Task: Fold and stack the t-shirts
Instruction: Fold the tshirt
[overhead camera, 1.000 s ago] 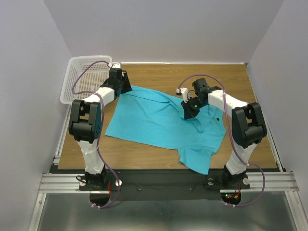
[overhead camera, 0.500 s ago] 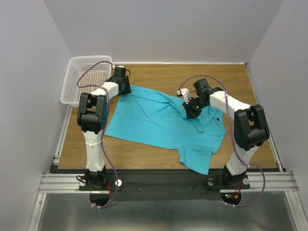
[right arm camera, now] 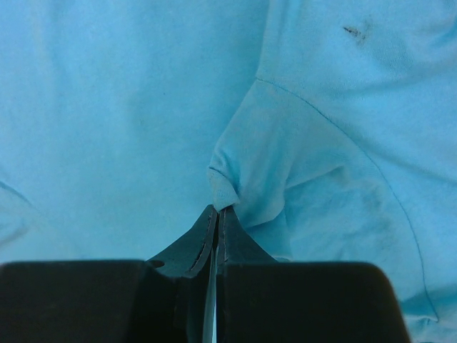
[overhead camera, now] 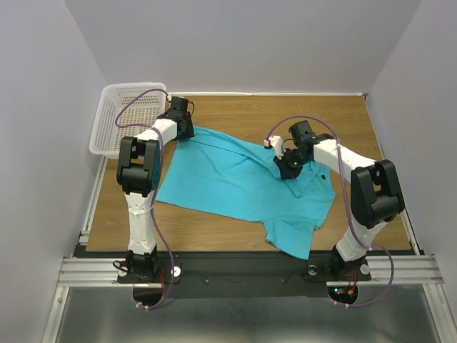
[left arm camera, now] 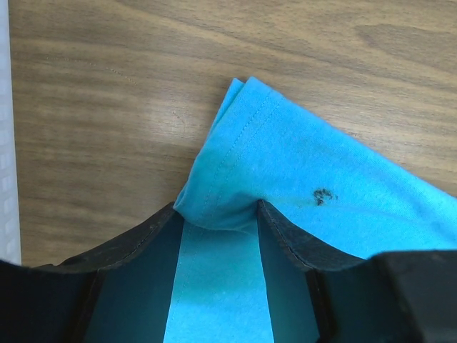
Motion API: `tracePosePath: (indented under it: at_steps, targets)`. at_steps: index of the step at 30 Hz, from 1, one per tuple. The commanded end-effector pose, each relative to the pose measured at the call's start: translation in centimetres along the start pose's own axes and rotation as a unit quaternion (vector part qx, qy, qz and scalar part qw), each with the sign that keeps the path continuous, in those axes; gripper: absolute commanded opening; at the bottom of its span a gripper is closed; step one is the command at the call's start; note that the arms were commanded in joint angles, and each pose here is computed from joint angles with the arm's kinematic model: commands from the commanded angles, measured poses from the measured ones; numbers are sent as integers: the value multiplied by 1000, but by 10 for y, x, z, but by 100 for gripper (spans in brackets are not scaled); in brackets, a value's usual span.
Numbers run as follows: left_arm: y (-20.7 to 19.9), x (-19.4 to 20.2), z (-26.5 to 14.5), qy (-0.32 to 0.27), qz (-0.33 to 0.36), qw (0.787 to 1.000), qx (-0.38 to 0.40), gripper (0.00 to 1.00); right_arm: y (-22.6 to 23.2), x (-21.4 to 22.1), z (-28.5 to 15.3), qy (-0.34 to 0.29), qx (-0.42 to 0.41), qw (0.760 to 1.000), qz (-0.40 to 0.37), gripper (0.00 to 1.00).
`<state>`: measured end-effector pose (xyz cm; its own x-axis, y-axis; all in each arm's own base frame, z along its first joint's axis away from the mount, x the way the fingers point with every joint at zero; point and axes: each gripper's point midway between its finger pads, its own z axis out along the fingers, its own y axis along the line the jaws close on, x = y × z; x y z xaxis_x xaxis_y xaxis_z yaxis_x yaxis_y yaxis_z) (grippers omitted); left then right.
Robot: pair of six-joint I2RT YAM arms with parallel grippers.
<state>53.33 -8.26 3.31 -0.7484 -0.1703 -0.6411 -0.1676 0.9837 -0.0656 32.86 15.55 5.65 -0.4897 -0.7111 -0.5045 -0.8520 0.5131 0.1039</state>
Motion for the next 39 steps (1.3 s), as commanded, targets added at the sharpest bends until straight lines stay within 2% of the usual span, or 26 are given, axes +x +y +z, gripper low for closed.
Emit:
tracePosePath:
  at_steps: [1, 4, 6, 8, 9, 11, 13, 16, 19, 22, 27, 32, 39]
  targets:
    - [14, -3, 1, 7, 2, 1000, -21, 57, -5, -7, -15, -19, 23, 999, -34, 4]
    - [15, -5, 2, 7, 3, 1000, -19, 57, -5, -6, -15, -17, 24, 999, -42, 9]
    - [14, -5, 1, 8, 5, 1000, -15, 57, -4, -9, -18, -23, 24, 999, -41, 36]
    - [11, -10, -3, 3, 4, 1000, -6, 58, -4, -21, -26, -47, 23, 998, -30, 48]
    - [9, -12, -5, 0, 8, 1000, -1, 58, -10, -26, -33, -61, 31, 998, -16, 58]
    - [5, -23, -14, -16, 8, 1000, 11, 61, -30, -44, -58, -106, 52, 993, 32, 62]
    - [0, -34, -25, -31, 10, 999, 25, 64, -45, -52, -76, -138, 57, 986, 77, 62]
    - [-9, -52, -44, -57, 13, 997, 53, 67, -93, -37, -103, -170, 99, 965, 173, 61]
    - [-18, -70, -64, -84, 15, 993, 83, 69, -131, 5, -114, -173, 145, 935, 273, 58]
    - [-31, -79, -83, -96, 21, 988, 121, 69, -153, 39, -117, -166, 182, 910, 334, 58]
    - [-35, -84, -93, -111, 23, 984, 137, 69, -169, 69, -105, -152, 194, 892, 379, 59]
    - [-36, -77, -80, -100, 26, 985, 137, 69, -186, 73, -96, -160, 186, 881, 405, 58]
    - [-38, -72, -56, -89, 27, 987, 131, 69, -192, 69, -76, -168, 146, 878, 423, 48]
